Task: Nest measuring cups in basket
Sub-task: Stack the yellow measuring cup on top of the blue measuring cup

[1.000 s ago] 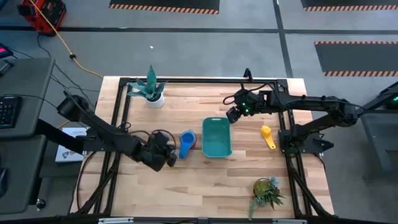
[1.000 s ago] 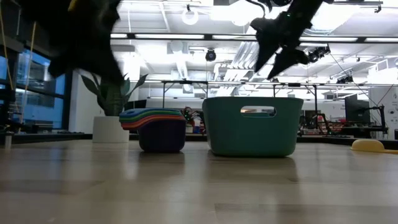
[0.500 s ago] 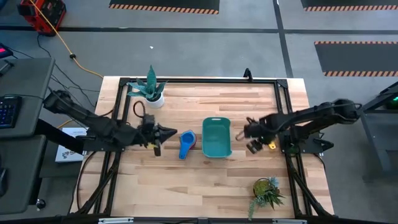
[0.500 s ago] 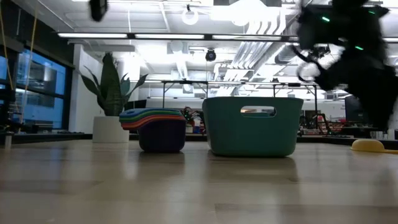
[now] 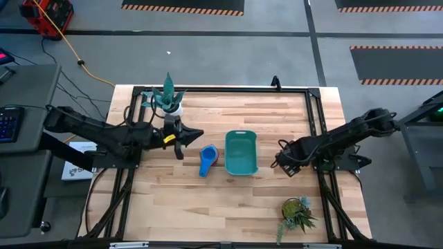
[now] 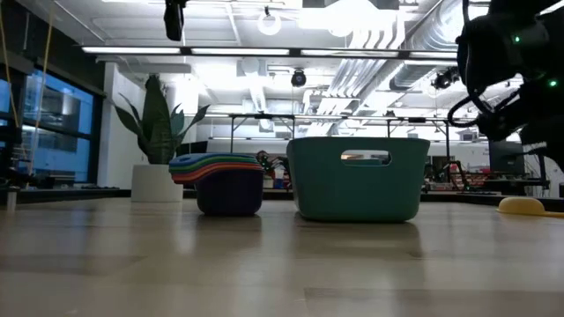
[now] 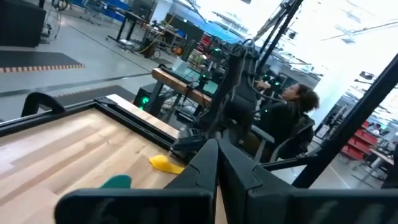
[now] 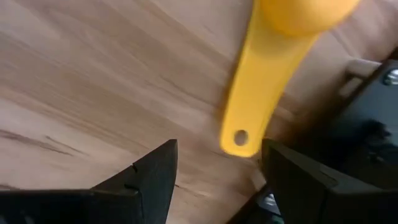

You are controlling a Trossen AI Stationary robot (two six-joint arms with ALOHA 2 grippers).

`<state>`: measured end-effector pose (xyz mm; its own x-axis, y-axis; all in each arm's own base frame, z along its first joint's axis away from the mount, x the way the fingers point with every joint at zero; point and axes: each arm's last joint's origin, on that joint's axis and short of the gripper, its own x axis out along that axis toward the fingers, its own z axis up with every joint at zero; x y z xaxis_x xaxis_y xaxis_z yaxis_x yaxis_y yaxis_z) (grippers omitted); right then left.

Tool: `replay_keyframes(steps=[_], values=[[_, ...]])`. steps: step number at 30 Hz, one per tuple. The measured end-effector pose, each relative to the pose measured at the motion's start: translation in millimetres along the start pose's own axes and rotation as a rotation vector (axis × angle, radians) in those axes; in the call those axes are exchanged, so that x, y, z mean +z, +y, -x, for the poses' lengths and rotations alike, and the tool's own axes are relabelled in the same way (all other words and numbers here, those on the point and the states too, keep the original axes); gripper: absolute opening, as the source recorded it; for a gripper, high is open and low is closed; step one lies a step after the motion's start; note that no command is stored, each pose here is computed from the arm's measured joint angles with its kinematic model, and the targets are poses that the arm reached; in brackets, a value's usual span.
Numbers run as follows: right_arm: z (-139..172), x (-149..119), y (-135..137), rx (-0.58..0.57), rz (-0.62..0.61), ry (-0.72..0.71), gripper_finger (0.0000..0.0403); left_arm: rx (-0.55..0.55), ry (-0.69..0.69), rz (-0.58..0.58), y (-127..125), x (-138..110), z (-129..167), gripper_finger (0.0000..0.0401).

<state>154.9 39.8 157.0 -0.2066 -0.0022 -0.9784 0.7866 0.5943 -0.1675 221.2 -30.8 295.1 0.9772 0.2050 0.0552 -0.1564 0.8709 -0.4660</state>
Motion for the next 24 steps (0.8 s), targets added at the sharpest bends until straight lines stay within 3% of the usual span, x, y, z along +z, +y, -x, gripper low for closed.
replay_keyframes(steps=[14, 18, 24], values=[[-30.0, 6.7, 16.4, -0.222, -0.106, 0.053, 0.0214, -0.037, 0.025, -0.033, 9.7, 6.0, -2.0, 0.0], [-33.8, 7.5, 18.4, -0.245, -0.154, 0.065, 0.0167, -0.058, 0.012, -0.056, 11.3, 13.3, 2.9, 0.0], [-35.8, 9.2, 18.5, -0.244, -0.204, 0.061, 0.0057, -0.068, -0.03, -0.1, 17.5, 33.7, 21.6, 0.0]])
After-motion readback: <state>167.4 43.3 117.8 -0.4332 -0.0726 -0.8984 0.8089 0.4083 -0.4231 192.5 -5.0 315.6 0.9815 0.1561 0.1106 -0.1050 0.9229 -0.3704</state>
